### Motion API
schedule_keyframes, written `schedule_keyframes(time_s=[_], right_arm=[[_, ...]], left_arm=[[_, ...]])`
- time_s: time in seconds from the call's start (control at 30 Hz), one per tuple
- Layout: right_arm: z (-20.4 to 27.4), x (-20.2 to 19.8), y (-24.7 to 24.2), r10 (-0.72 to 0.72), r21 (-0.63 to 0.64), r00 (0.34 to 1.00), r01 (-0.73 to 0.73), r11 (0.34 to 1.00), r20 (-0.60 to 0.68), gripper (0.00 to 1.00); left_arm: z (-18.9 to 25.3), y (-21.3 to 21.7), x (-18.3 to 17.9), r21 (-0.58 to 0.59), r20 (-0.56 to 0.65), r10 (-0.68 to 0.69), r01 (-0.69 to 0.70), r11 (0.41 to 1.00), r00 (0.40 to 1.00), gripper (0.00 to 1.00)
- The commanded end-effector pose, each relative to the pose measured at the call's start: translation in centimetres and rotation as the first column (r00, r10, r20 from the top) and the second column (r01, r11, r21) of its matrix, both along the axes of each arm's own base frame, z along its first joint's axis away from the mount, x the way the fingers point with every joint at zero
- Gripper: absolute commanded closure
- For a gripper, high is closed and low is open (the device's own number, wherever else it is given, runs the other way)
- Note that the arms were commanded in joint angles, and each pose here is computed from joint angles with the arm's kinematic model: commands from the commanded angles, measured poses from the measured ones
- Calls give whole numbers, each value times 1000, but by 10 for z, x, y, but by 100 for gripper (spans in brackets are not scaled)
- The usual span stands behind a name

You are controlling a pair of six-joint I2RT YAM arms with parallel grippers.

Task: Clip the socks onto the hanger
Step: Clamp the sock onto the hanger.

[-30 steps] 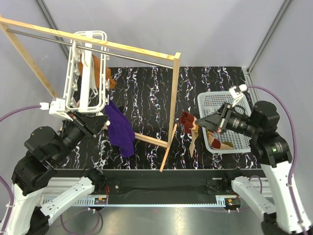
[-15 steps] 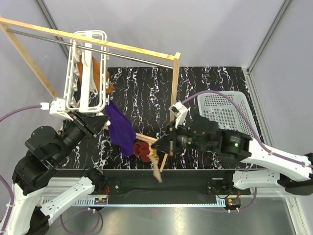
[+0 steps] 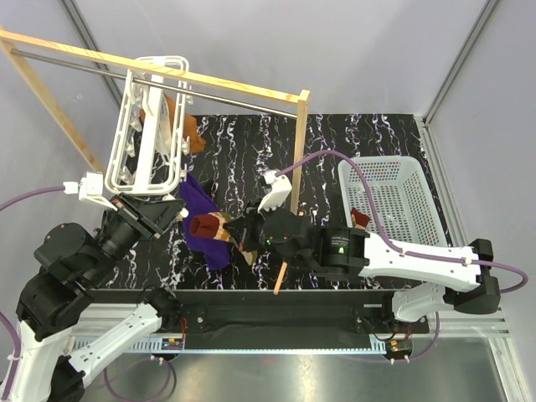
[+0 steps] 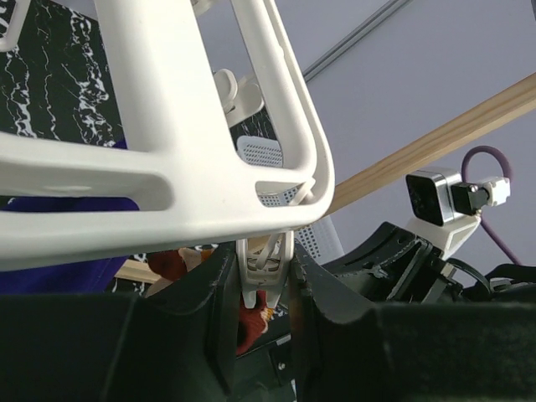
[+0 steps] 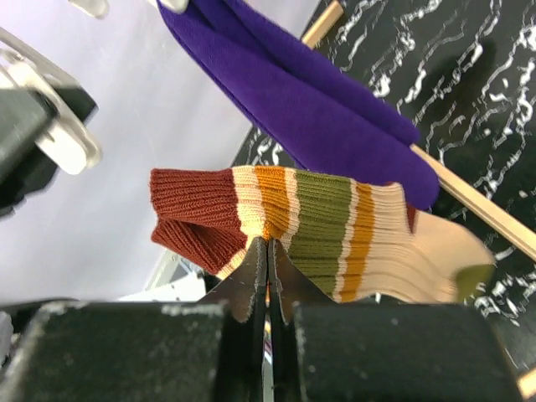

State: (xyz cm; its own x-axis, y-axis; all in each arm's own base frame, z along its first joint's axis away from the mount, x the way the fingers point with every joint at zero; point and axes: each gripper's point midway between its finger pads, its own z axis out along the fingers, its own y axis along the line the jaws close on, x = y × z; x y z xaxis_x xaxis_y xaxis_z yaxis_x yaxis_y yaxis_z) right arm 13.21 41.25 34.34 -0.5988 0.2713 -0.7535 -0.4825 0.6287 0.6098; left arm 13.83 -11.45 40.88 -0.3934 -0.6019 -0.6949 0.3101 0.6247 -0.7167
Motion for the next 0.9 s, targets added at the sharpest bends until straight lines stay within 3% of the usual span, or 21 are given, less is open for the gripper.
schedule_keyframes(time_s=[0.0,0.87], right_arm=[[53,14,4,-88,139,994,79,987,60,100],[56,3,2,-35,180,999,29,983,31,100]], left_arm=[[7,-8,-3,-45,-11,-38,37,998,999,100],[7,1,-1,-39,49,4,-2,999,999,100]])
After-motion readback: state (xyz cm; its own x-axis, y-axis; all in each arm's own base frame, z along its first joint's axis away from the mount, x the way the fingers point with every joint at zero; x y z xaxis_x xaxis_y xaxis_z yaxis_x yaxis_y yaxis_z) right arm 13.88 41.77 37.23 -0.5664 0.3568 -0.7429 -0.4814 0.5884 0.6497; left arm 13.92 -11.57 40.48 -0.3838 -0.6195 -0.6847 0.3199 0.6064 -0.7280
